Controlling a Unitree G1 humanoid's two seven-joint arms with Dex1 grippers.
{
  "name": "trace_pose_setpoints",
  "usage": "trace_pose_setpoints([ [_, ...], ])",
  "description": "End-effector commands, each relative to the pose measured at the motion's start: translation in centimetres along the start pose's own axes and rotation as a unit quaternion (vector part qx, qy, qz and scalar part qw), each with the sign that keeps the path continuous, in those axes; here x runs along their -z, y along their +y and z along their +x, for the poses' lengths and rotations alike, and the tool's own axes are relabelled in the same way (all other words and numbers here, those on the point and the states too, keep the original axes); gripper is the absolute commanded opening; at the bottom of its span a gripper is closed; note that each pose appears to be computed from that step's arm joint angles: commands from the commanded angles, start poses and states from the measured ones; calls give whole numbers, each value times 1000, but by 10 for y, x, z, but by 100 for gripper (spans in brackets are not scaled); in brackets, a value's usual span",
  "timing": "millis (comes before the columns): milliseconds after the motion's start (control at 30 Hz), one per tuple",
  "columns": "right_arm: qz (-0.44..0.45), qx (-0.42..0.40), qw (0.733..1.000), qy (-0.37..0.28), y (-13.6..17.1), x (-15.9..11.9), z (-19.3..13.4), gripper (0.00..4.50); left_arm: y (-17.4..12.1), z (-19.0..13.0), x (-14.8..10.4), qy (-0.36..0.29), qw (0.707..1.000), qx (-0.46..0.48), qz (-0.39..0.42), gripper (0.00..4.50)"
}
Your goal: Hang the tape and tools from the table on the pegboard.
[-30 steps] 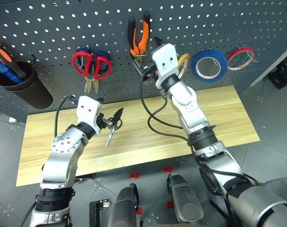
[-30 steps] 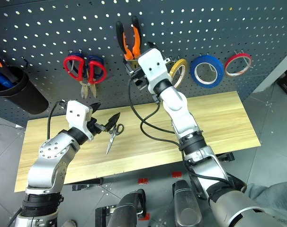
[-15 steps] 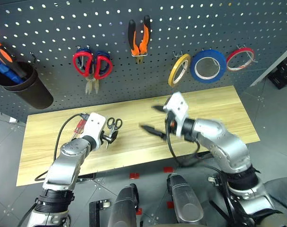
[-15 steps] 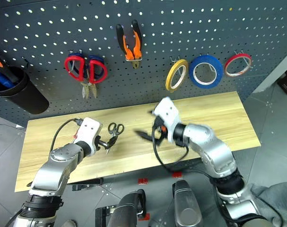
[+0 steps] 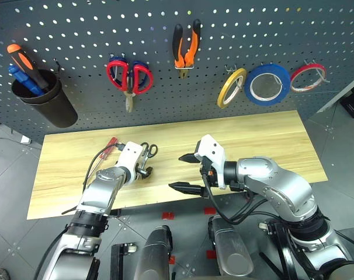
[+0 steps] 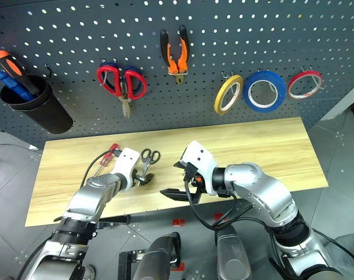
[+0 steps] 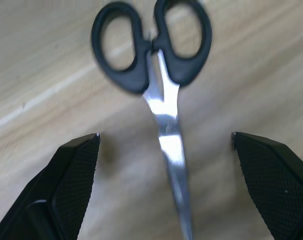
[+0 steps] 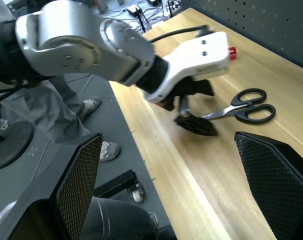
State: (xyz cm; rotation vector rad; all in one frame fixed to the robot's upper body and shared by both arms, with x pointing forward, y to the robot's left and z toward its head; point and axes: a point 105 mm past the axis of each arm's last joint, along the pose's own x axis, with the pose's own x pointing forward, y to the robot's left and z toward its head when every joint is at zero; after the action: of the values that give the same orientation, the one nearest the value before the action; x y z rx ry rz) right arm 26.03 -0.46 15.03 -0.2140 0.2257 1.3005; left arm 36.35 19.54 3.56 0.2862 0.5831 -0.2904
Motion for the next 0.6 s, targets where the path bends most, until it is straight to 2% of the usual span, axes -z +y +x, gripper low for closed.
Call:
trace_pose_setpoints([
  [33,-21,-18,999,-16,11,-12,-4,450,-1,7,26,41,998,3,-43,430],
  [133,-21,-19,1000,-14,10,-13,-7,450,-2,8,34,52,997,9,-56,360],
  [467,-20,-5,1000,-13,1,-17,-16,450,-1,7,37,49,996,16,-67,39],
  [500,-19,-3,1000,-12,1,-17,-16,450,0,6,36,44,997,17,-61,19],
  [600,-21,2,1000,-12,1,-17,-18,450,1,1,30,22,999,18,-45,20],
])
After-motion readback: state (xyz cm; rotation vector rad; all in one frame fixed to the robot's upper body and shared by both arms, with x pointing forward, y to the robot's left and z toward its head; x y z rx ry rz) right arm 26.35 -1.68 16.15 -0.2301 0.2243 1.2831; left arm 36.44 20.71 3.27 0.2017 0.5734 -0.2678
